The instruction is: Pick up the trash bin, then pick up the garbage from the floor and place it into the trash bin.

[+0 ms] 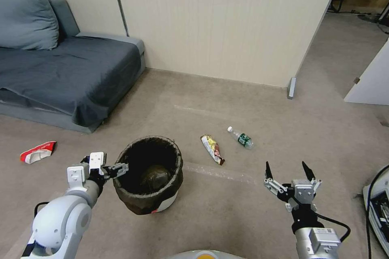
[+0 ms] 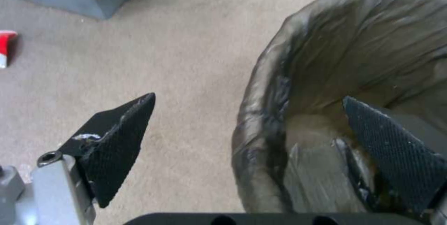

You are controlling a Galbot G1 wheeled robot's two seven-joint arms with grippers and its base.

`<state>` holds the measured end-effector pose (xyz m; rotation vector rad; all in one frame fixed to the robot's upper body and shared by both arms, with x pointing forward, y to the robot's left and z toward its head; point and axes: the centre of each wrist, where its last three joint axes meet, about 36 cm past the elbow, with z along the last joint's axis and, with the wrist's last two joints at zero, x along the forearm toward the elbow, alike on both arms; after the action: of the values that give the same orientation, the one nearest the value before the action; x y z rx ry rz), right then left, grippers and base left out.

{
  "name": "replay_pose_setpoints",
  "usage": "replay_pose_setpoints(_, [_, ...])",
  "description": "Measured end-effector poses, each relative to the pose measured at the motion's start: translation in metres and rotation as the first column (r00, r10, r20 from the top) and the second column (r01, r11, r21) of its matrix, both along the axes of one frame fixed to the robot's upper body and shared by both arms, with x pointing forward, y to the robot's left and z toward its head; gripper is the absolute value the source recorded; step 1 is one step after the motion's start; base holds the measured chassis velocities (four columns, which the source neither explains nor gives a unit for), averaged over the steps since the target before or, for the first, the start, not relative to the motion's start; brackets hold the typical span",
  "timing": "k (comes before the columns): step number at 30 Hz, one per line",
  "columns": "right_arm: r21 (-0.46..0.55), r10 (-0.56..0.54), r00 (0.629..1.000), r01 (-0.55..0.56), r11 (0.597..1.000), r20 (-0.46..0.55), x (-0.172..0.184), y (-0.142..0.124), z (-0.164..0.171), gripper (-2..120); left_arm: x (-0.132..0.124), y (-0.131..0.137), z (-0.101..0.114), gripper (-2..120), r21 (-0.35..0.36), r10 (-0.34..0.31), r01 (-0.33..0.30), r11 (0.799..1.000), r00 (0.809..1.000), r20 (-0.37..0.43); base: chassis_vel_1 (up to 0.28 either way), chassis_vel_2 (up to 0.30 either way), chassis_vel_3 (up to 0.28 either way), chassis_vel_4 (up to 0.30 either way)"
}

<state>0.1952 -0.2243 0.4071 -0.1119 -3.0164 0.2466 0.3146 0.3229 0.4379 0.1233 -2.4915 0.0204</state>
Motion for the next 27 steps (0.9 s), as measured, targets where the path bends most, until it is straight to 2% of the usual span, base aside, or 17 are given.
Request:
replay_pose_setpoints(13, [0.002, -0.01, 1.0, 0.01, 1.0, -0.005, 0.0, 0.002, -0.005, 100, 0.006, 0.007, -0.022, 100, -0.001, 0.018, -0.018, 1.0, 0.999, -0.05, 0.0, 0.0, 0.0, 0.0])
replay_pose_setpoints(23, [-0.007, -0.013, 1.0, 0.013, 1.0, -0.009, -0.001, 0.004, -0.01, 100, 0.008, 0.004, -0.03, 100, -0.001, 0.018, -0.018, 1.0, 0.998, -0.066, 0.0, 0.0, 0.0, 0.0])
replay_pose_setpoints(25, [-0.006, -0.013, 1.0, 0.013, 1.0, -0.009, -0.001, 0.004, -0.01, 100, 0.009, 0.003, -0.031, 97, 0.0, 0.015, -0.015, 1.0, 0.998, -0.067, 0.0, 0.0, 0.0, 0.0])
replay_pose_setpoints(27, [-0.005, -0.014, 1.0, 0.014, 1.0, -0.009, 0.0, 0.005, -0.011, 100, 0.009, 0.002, -0.033, 89, -0.006, 0.009, -0.009, 1.0, 0.998, -0.07, 0.0, 0.0, 0.0, 0.0])
